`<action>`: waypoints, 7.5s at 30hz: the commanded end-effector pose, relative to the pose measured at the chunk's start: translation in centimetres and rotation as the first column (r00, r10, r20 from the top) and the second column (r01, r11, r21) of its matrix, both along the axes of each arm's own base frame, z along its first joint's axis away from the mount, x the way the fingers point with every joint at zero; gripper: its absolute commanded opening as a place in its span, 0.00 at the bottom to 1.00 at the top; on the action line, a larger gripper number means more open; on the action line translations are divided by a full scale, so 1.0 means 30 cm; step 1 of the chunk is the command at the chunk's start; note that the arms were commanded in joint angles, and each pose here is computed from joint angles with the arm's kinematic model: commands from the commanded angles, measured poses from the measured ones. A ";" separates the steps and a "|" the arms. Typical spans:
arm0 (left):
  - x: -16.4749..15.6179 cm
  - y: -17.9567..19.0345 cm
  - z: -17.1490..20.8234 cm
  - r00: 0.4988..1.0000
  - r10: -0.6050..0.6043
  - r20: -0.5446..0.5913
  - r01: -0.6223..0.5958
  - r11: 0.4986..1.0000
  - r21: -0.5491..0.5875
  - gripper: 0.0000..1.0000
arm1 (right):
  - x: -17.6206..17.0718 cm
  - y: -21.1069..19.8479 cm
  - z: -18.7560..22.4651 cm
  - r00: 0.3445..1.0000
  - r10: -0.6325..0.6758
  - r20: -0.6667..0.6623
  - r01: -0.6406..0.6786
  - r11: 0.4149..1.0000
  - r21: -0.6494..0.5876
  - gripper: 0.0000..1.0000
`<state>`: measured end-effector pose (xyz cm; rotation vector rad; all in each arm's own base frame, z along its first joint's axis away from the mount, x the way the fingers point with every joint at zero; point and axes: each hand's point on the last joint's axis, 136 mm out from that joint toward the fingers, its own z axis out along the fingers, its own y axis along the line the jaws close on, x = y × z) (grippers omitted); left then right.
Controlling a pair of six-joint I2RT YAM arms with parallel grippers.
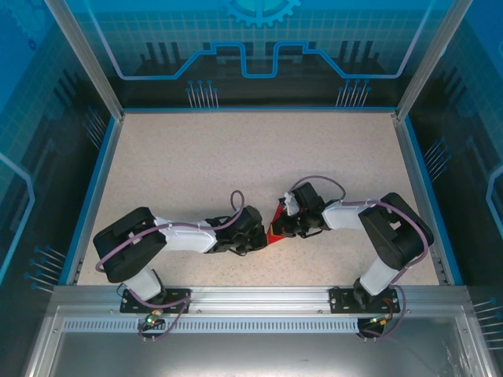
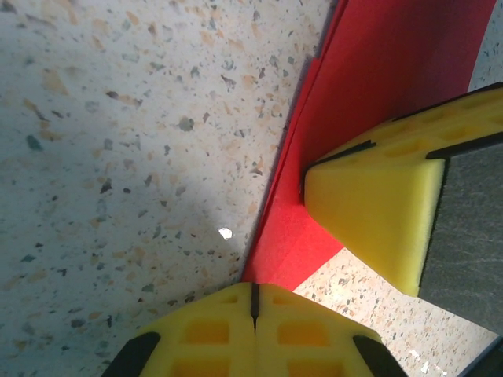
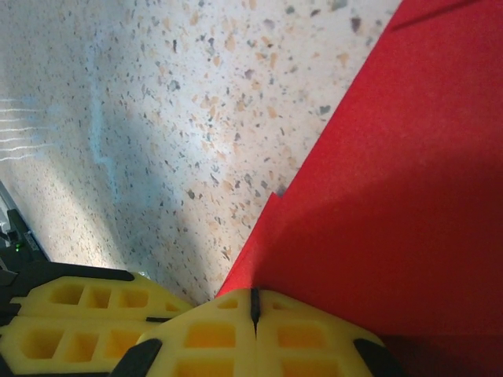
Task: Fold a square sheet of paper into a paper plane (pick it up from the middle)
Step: Fourth fold the wing at the center of the table, then pick up the paper from the center of the table, then turn over the paper at the center of the table.
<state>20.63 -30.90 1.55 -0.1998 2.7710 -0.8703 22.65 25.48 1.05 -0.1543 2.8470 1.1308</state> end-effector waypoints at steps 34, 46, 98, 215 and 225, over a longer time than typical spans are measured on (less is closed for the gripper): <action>-0.058 0.153 -0.115 0.994 0.065 -0.089 -0.043 0.974 0.221 0.00 | 0.167 -0.194 -0.064 0.986 -0.164 0.015 0.164 0.981 -0.099 0.01; -0.062 0.152 -0.116 0.993 0.051 -0.103 -0.025 0.971 0.238 0.00 | 0.369 -0.430 -0.026 0.910 -0.407 0.075 0.414 0.897 -0.153 0.02; 0.251 0.225 0.274 0.967 0.187 0.174 -0.210 0.970 0.124 0.99 | 0.143 -0.056 0.062 0.945 -0.314 -0.092 0.322 0.942 0.091 0.38; 0.259 0.047 0.510 0.991 -0.024 0.131 0.081 0.890 -0.449 0.00 | 0.207 -0.281 0.533 0.933 -0.342 0.111 0.313 0.924 0.220 0.74; 0.248 0.442 0.491 0.990 -0.022 0.142 -0.072 0.780 0.622 0.01 | 0.158 -0.402 0.536 0.873 -0.414 0.260 0.414 0.909 0.055 0.86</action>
